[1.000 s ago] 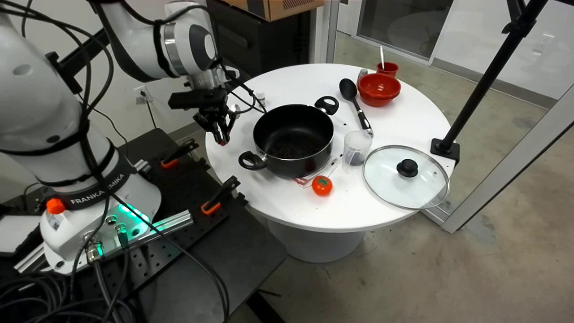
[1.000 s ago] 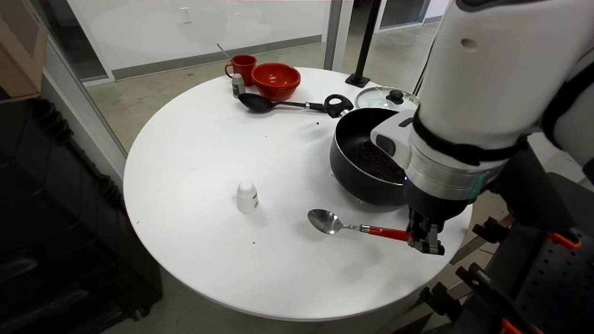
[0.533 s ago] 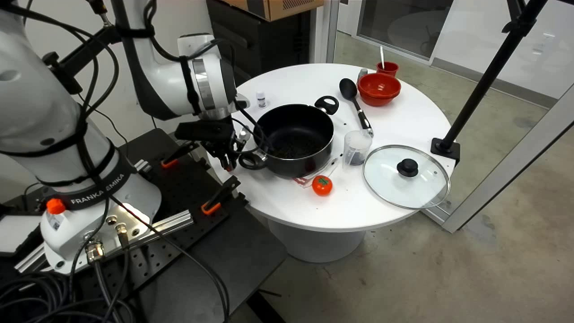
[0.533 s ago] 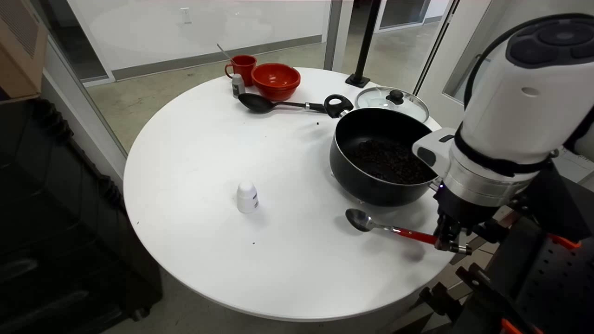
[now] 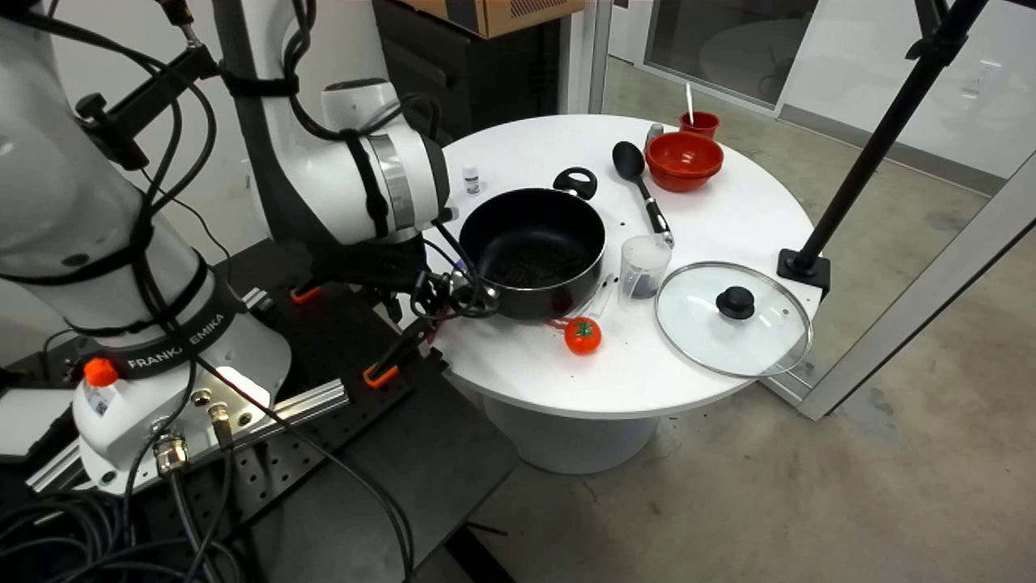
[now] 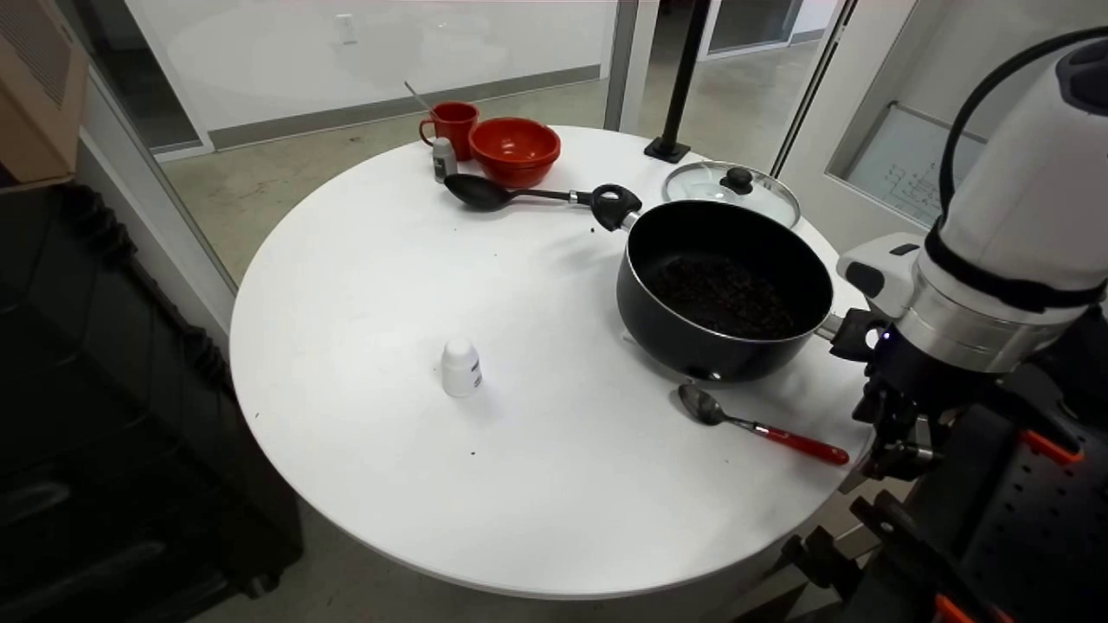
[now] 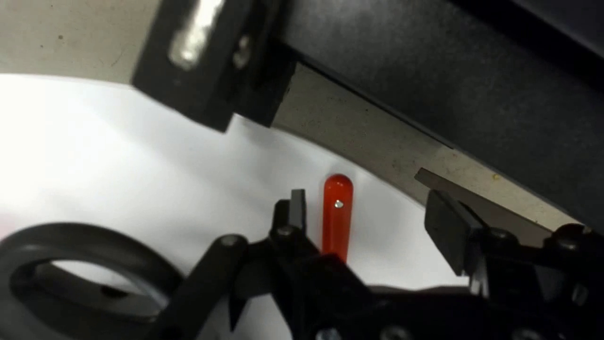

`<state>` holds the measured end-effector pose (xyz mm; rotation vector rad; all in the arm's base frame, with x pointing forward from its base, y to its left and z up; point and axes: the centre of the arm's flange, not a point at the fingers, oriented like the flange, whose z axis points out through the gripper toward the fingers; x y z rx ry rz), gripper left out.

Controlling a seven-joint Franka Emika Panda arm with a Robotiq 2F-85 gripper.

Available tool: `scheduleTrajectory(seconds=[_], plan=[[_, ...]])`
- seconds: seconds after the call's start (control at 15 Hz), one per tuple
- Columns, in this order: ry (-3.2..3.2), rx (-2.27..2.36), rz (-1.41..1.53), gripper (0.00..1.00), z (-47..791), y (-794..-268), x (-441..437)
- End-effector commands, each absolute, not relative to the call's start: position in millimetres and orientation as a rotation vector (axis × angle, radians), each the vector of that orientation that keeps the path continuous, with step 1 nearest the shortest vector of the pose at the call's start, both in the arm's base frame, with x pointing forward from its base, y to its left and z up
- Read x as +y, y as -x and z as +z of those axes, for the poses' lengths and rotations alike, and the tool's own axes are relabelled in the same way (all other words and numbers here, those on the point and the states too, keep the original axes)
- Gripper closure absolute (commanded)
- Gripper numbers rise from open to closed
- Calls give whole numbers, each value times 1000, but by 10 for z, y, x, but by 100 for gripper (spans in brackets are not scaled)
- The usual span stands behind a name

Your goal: Pick up the spoon from the table, scoop some of the contents from the black pot and put them in the colourless cup.

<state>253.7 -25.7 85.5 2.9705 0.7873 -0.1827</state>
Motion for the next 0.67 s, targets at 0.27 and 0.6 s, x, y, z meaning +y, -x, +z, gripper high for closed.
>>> scheduleTrajectory(seconds=[0.27, 0.6], plan=[[-3018, 743, -61, 0, 1099, -2109, -361], [-3040, 673, 0, 0, 1404, -2108, -273]])
